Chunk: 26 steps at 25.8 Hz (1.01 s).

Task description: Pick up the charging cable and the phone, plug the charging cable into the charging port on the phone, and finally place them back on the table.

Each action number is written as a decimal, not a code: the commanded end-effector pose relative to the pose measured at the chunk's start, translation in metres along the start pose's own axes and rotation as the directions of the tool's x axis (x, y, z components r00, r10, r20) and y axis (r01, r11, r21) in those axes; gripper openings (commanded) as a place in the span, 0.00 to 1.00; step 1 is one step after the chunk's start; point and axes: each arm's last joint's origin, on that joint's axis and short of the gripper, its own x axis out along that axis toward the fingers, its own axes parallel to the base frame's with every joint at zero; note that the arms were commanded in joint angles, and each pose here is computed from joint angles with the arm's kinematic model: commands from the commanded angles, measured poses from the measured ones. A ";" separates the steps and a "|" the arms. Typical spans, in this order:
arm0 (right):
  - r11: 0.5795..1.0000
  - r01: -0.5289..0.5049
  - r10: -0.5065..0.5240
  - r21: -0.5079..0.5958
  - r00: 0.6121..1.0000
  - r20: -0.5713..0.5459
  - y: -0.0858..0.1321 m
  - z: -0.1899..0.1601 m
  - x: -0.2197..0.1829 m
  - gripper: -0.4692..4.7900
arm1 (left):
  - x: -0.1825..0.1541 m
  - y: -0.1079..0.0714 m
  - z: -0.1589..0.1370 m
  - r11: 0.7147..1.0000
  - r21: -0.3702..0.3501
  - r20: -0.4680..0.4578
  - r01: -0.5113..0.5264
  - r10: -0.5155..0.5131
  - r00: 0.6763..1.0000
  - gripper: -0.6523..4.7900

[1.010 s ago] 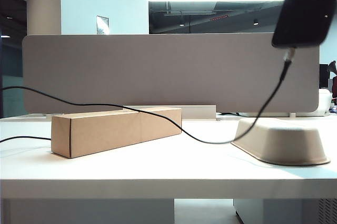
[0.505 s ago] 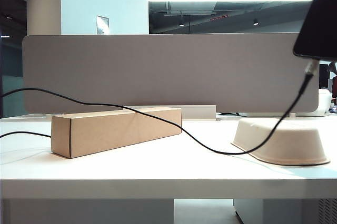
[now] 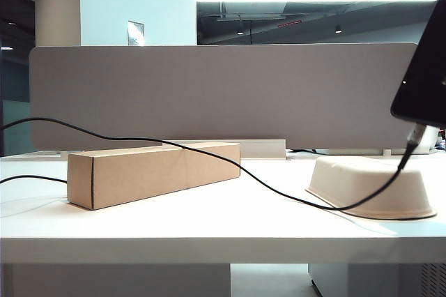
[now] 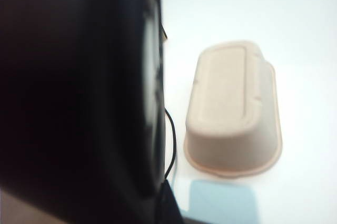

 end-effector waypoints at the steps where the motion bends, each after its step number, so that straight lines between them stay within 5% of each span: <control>1: 1.000 -0.019 0.020 -0.015 0.996 0.091 0.003 0.010 -0.002 0.08 | 0.011 0.006 -0.022 0.998 -0.026 -0.014 -0.058 0.058 0.998 0.11; 14: 0.994 -0.083 0.075 0.073 0.992 0.098 0.003 0.023 0.027 0.08 | 0.017 0.010 -0.040 0.994 -0.025 -0.051 -0.110 0.109 0.993 0.11; 26: 0.935 -0.169 0.172 0.311 0.985 0.017 -0.006 0.021 0.088 0.08 | 0.017 0.009 -0.037 0.994 -0.019 -0.025 -0.107 0.107 0.994 0.11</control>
